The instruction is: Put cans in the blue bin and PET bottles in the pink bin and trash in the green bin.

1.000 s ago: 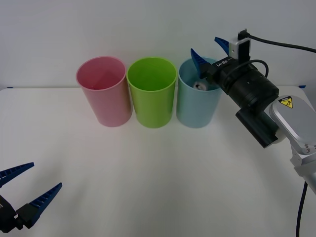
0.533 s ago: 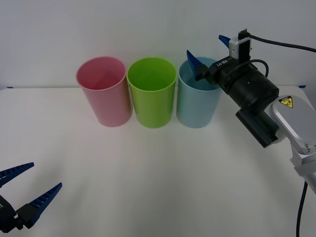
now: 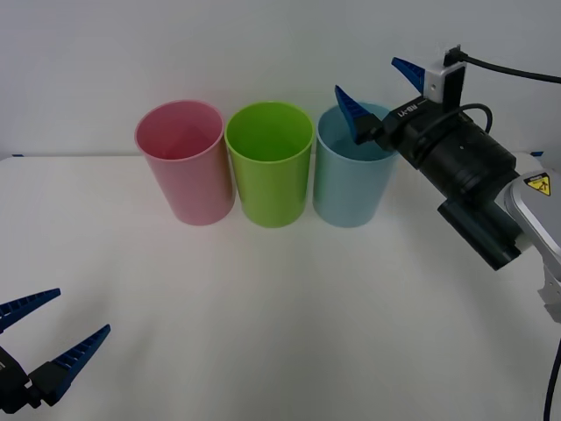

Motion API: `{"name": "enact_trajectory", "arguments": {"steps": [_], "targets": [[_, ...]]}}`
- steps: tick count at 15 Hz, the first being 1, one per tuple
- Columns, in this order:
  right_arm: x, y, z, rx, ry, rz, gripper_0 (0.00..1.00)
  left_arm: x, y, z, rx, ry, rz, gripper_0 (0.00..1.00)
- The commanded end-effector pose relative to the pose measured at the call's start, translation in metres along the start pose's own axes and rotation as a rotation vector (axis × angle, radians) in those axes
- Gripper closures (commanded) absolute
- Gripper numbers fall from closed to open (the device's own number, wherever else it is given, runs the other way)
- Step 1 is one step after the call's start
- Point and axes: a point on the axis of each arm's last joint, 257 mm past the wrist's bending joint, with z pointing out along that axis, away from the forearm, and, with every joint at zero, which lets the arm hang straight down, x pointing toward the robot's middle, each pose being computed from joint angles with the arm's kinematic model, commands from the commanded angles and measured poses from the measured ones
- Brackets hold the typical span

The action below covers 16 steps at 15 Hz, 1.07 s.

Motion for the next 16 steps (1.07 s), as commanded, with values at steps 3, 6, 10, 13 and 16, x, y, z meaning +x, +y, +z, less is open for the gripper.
{"name": "enact_trajectory", "arguments": {"steps": [3, 6, 10, 13, 16], "targets": [[-0.010, 0.016, -0.070, -0.117, 0.021, 0.008, 0.00, 0.000, 0.000, 0.000, 0.000, 0.000, 0.000, 0.00], [-0.003, 0.029, -0.137, -0.175, 0.073, 0.001, 0.00, 0.000, 0.000, 0.000, 0.000, 0.000, 0.000, 0.00], [0.023, 0.051, -0.217, -0.187, 0.191, -0.012, 0.00, 0.000, 0.000, 0.000, 0.000, 0.000, 0.000, 0.00], [0.050, 0.069, -0.254, -0.224, 0.275, -0.011, 0.00, 0.000, 0.000, 0.000, 0.000, 0.000, 0.000, 0.00], [0.066, 0.080, -0.282, -0.261, 0.345, -0.016, 0.00, 0.000, 0.000, 0.000, 0.000, 0.000, 0.000, 0.00]]}}
